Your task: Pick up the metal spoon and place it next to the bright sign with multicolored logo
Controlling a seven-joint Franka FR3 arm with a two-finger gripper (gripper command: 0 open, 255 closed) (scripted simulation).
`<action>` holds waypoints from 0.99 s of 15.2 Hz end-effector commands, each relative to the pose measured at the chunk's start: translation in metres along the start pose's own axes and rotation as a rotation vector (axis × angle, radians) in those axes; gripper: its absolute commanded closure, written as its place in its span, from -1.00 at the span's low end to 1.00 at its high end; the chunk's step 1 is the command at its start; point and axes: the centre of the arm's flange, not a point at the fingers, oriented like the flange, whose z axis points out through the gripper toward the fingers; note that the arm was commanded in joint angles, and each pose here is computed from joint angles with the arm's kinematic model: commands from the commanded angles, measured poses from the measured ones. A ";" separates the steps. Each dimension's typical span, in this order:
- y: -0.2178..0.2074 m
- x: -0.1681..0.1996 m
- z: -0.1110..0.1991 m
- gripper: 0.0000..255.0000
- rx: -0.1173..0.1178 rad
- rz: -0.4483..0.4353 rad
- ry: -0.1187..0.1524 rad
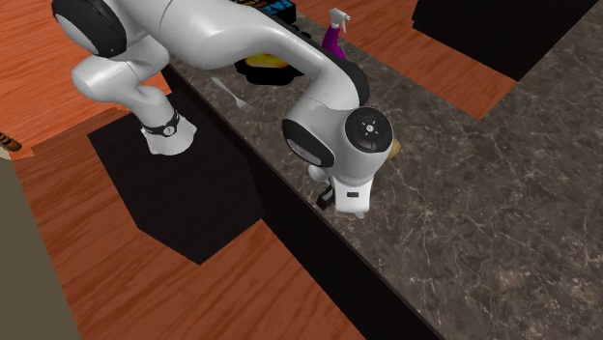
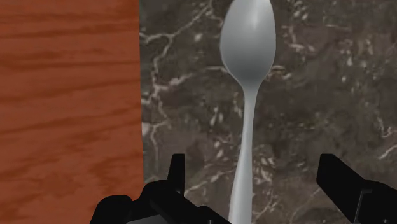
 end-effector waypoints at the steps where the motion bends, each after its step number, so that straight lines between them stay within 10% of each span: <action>1: 0.000 0.000 0.013 -1.00 0.000 0.000 0.001; 9: -0.001 0.000 0.013 -1.00 0.000 0.000 0.000; 10: -0.001 0.000 0.013 1.00 0.000 0.000 0.000; 15: 0.000 0.000 0.013 1.00 0.000 0.000 0.000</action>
